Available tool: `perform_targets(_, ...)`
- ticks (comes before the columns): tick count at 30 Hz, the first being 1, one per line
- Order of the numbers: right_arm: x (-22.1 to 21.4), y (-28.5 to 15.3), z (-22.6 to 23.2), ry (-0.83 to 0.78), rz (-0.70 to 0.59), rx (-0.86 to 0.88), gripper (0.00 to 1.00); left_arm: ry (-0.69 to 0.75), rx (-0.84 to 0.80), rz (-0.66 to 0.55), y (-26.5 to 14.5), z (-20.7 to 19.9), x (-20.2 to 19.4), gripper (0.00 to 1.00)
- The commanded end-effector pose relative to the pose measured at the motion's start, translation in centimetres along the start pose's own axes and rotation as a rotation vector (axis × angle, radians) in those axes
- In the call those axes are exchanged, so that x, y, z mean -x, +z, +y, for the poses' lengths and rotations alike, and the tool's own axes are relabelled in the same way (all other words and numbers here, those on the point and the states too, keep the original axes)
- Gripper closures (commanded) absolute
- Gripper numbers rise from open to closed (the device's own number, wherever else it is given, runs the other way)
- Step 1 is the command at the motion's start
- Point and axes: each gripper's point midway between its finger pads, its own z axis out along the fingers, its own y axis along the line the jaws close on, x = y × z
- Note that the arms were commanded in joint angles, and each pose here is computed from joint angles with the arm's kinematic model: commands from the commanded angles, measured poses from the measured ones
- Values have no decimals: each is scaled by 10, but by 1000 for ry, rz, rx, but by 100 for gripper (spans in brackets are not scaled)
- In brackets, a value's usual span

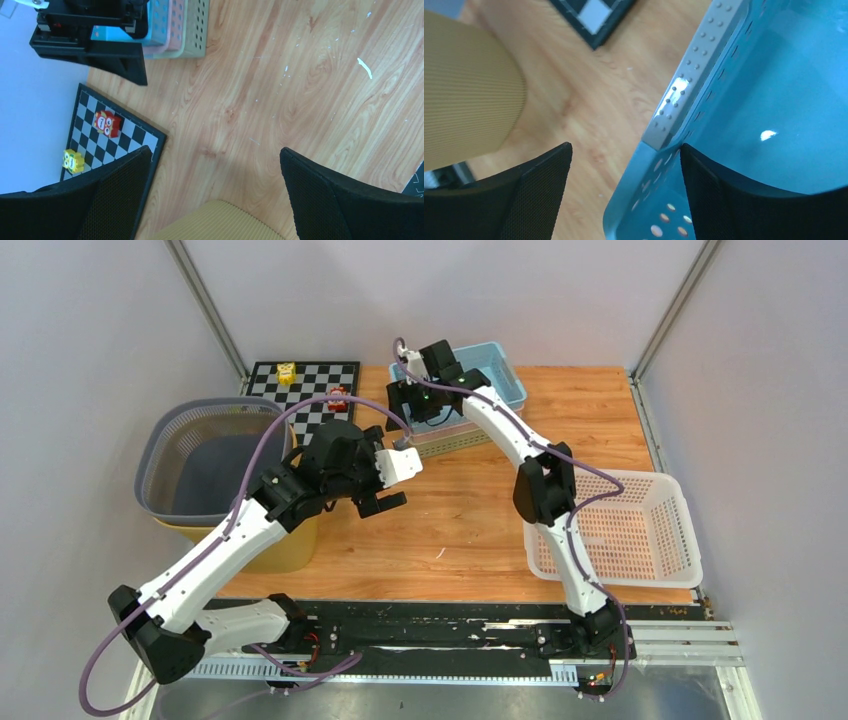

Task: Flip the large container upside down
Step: Move the multiple containers to the center of the board.

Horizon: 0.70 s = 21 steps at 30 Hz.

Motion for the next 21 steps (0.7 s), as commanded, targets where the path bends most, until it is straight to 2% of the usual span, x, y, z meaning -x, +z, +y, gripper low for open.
perform_targets(1, 27, -29, 71, -16, -56, 226, 18, -18, 41, -47, -12, 12, 11, 0)
perform_targets(3, 39, -46, 74, -59, -92, 194, 18, -21, 41, -53, -13, 12, 11, 0)
perform_targets(6, 60, -81, 63, -212, -161, 56, 15, -22, 39, -58, -15, 11, 11, 0)
perform_targets(12, 69, -184, 32, -452, -209, -259, 9, -13, 48, -86, -21, 10, 13, 0)
perform_targets(19, -20, -255, 12, -697, -48, -383, 6, 6, 18, -116, -22, 3, 16, 0)
perform_targets(21, -50, -268, 7, -716, -1, -413, 6, 11, 2, -122, -22, 0, 16, 0)
